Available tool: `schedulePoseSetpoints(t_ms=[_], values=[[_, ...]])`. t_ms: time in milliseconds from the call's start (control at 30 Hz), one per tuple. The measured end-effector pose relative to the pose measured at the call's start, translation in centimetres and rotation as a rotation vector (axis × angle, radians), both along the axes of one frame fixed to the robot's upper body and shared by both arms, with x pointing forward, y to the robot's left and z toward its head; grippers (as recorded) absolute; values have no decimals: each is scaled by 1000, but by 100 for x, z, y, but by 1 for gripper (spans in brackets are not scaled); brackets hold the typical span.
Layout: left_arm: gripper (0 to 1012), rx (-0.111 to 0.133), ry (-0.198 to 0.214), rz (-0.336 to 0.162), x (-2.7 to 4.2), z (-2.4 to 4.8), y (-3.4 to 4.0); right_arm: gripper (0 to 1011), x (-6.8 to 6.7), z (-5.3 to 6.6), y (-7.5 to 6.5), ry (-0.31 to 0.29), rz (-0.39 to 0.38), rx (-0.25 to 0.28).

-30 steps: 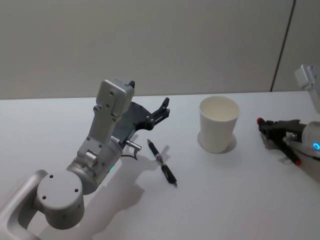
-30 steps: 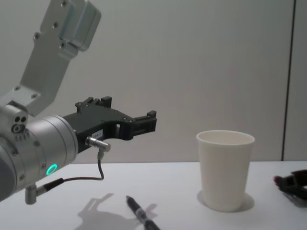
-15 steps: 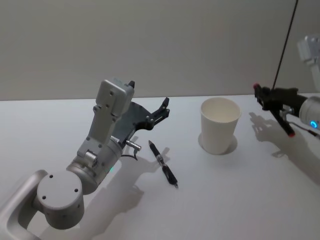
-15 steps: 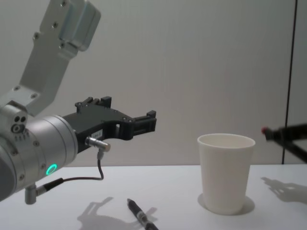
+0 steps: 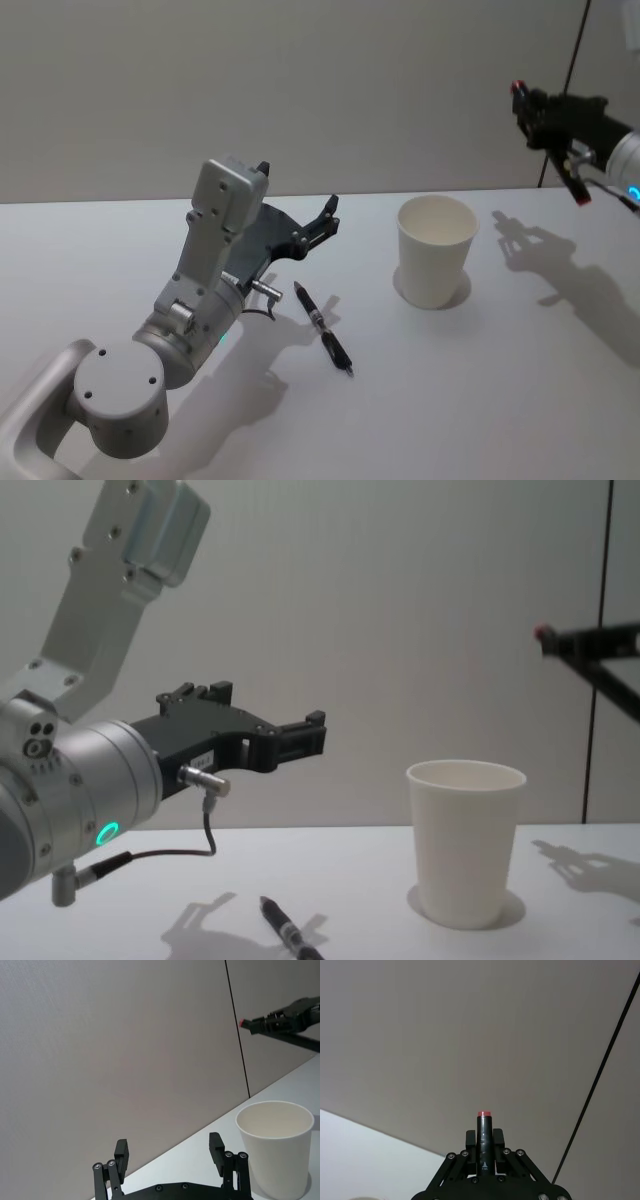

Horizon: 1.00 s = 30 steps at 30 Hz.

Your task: Place the pen into the pen holder.

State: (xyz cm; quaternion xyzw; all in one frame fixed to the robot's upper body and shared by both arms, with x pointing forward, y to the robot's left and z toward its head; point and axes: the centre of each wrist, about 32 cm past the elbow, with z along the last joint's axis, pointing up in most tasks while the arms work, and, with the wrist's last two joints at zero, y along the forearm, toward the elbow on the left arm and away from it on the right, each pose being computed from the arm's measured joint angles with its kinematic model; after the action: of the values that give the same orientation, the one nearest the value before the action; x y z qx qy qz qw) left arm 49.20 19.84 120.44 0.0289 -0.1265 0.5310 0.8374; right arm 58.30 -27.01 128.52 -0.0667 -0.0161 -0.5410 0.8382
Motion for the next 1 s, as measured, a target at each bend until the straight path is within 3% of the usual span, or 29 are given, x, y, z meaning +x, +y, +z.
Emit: schedulePoseSetpoints(t_ms=[333, 467, 700, 1000], values=[[1001, 0, 0, 0, 0, 0, 0, 191, -79, 177, 112, -170, 35, 43], [1001, 0, 0, 0, 0, 0, 0, 192, -105, 184, 178, -214, 60, 59], [1001, 0, 0, 0, 0, 0, 0, 191, -153, 76, 348, -274, 122, 85], [1001, 0, 0, 0, 0, 0, 0, 191, -167, -152, 495, -277, 172, 87]])
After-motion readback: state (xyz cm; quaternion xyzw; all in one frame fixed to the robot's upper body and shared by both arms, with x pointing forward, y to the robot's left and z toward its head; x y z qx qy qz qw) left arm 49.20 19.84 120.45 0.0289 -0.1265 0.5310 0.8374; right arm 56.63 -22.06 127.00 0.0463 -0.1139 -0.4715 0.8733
